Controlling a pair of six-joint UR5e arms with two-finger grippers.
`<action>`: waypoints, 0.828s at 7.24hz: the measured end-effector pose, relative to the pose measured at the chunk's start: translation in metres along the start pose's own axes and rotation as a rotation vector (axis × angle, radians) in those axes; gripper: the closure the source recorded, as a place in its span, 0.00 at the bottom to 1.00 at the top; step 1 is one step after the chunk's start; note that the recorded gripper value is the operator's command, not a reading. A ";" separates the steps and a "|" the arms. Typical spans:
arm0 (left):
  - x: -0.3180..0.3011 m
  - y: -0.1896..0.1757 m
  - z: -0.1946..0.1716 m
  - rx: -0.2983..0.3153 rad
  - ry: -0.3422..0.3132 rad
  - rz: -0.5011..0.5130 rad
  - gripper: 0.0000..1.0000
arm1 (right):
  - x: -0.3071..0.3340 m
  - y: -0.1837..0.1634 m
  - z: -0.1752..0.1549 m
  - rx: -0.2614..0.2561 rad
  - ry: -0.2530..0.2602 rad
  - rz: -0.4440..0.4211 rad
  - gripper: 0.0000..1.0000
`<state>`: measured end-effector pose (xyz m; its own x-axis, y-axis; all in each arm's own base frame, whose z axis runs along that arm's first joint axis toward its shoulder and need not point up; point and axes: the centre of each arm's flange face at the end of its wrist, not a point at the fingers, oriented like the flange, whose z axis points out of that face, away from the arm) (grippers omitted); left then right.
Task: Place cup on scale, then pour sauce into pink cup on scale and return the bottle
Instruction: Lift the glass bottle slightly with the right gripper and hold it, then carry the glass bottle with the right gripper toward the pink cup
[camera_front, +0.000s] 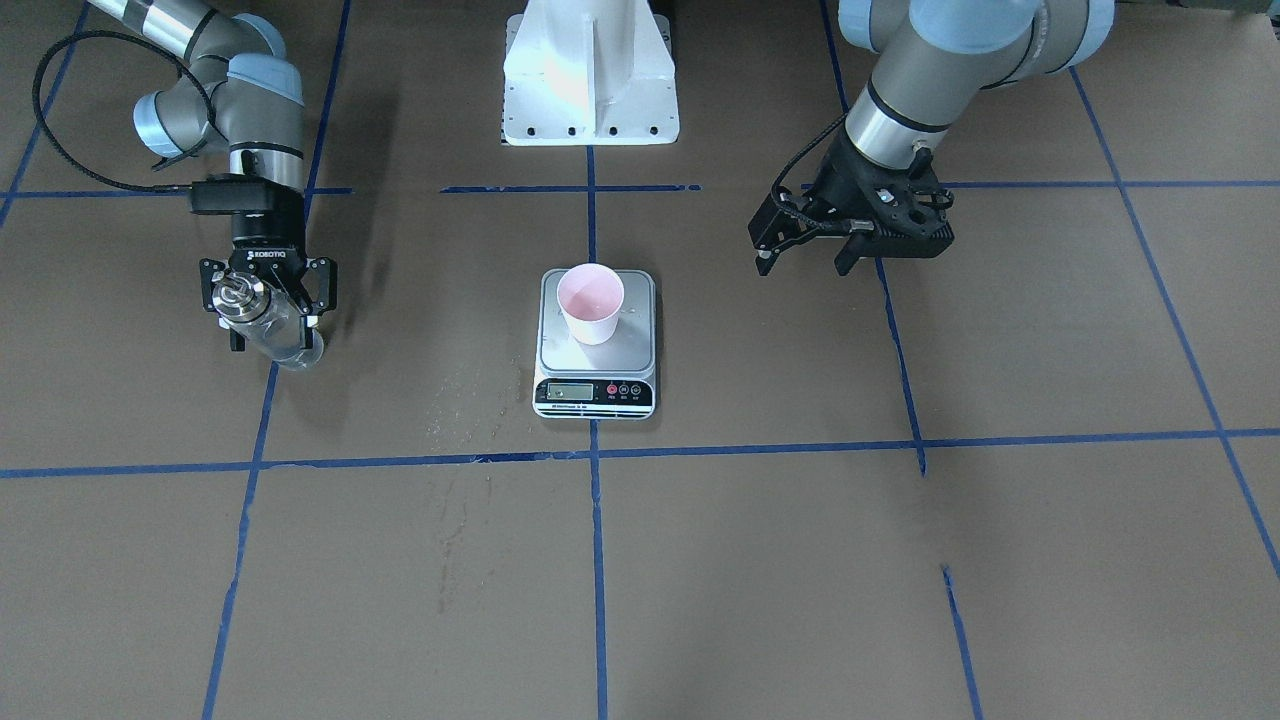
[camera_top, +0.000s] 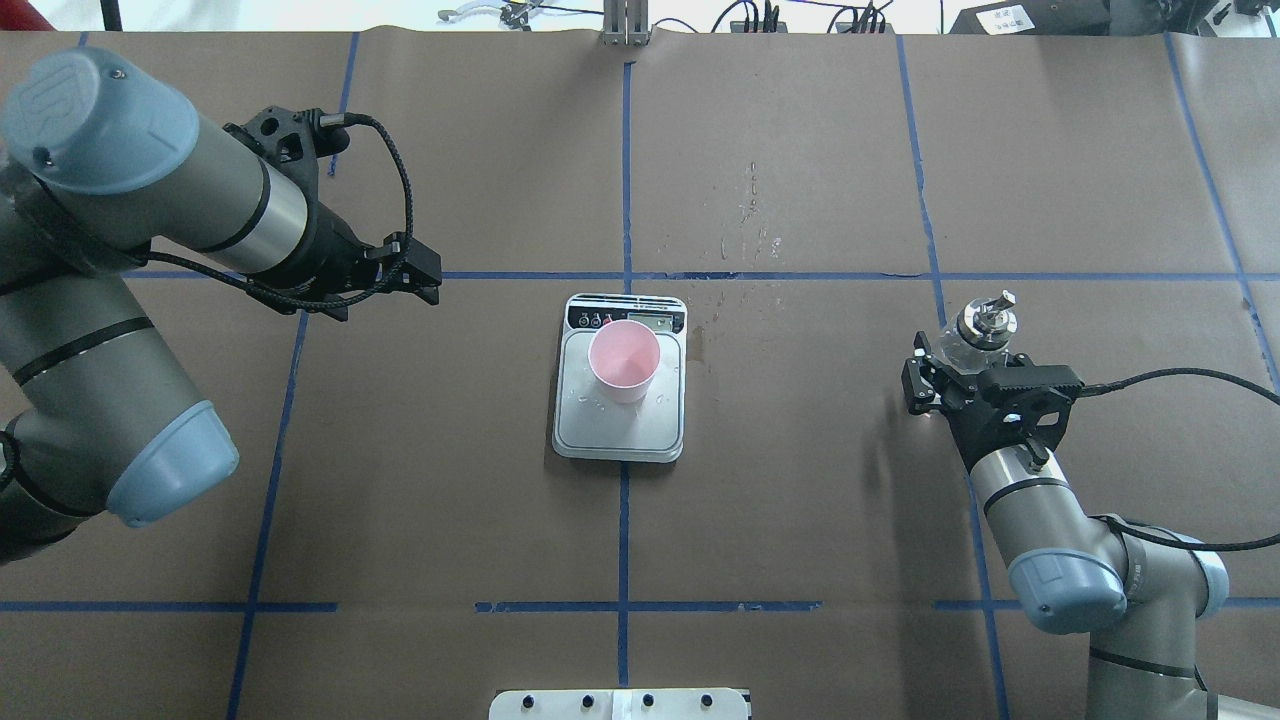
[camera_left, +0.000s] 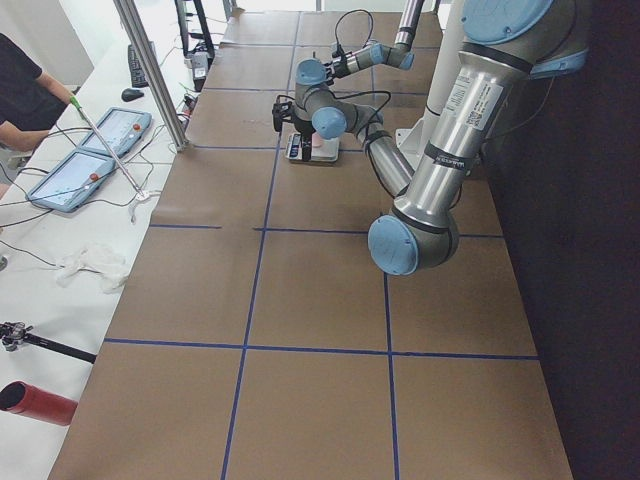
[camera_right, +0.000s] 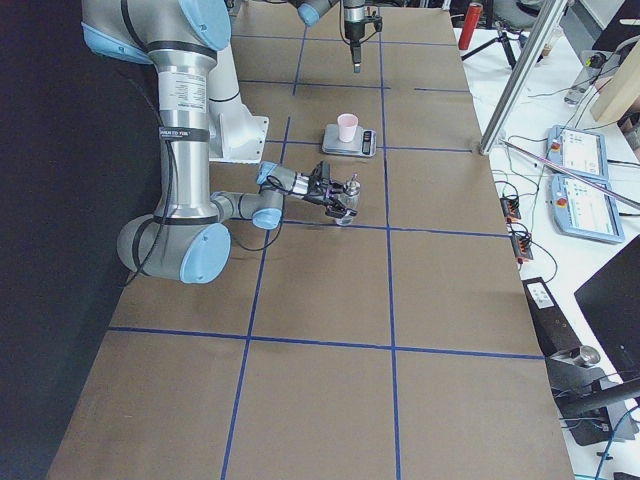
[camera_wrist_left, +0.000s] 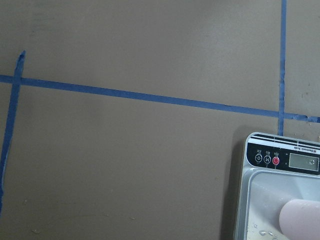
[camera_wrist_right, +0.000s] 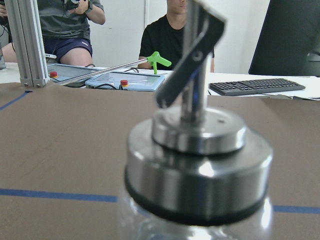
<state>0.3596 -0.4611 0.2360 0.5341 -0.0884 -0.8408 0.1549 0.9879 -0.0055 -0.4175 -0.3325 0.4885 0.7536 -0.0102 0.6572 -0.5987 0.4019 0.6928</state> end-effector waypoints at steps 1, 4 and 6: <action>0.000 0.000 -0.001 0.000 0.000 0.000 0.00 | -0.001 -0.004 -0.002 0.007 -0.014 0.011 1.00; 0.000 0.000 -0.003 0.002 0.003 0.000 0.00 | -0.013 -0.031 -0.016 0.051 -0.095 -0.019 1.00; -0.001 -0.001 -0.003 0.003 0.002 -0.001 0.00 | -0.033 -0.040 -0.022 0.037 -0.139 -0.068 1.00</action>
<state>0.3560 -0.4611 0.2355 0.5319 -0.0895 -0.8421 0.1583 0.9874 -0.0049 -0.4120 -0.3281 0.4323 0.7497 -0.1642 0.6411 -0.5587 0.3622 0.7461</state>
